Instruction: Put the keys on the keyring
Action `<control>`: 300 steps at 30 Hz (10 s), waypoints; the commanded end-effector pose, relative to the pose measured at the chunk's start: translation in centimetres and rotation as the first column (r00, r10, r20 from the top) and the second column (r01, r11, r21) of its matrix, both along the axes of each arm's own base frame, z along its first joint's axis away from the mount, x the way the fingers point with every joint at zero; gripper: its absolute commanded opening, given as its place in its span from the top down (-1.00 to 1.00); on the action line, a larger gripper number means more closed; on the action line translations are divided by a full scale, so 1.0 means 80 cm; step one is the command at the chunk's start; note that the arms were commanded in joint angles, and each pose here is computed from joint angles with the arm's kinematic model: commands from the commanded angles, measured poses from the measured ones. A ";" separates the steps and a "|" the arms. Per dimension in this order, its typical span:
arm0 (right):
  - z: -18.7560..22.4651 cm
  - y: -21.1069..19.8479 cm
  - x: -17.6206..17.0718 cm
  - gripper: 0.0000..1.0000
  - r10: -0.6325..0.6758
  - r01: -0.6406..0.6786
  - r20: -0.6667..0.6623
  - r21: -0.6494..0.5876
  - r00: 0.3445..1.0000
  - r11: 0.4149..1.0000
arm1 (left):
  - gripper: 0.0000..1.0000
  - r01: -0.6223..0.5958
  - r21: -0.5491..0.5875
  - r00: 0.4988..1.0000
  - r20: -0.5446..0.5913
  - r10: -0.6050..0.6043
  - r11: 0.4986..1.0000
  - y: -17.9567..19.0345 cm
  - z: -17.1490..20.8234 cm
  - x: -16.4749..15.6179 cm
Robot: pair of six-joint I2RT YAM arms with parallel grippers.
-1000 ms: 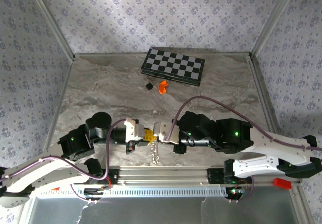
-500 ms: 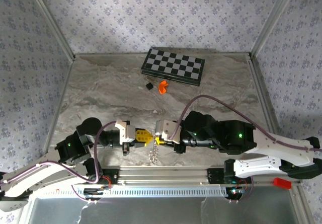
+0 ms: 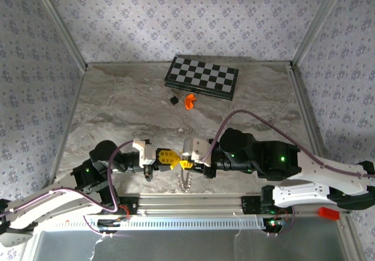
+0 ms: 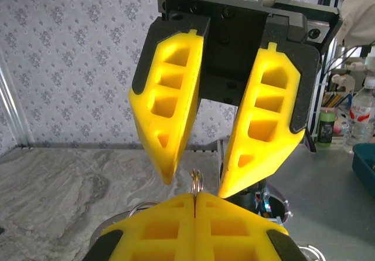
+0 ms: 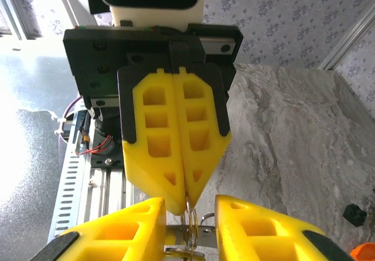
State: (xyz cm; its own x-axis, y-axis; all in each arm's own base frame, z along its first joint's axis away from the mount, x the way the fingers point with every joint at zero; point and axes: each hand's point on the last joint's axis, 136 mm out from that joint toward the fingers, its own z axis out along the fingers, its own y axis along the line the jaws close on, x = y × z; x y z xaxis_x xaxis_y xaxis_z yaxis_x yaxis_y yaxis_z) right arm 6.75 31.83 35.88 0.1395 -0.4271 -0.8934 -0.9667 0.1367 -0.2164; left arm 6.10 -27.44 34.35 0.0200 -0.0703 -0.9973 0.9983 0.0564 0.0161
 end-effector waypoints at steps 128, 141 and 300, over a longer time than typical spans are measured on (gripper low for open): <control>-0.004 -0.020 -0.011 0.53 0.086 -0.086 -0.002 0.098 0.996 0.991 | 1.00 0.035 0.026 0.994 0.107 -0.037 0.999 0.007 0.050 -0.014; 0.004 -0.017 -0.002 0.68 0.054 -0.061 0.052 0.125 0.997 0.990 | 1.00 0.040 0.017 0.995 0.092 -0.041 0.999 0.006 0.052 -0.015; -0.007 -0.018 0.040 0.81 -0.038 0.039 0.014 -0.069 0.999 0.997 | 1.00 -0.120 0.237 0.988 0.119 0.093 0.964 -0.009 0.018 0.030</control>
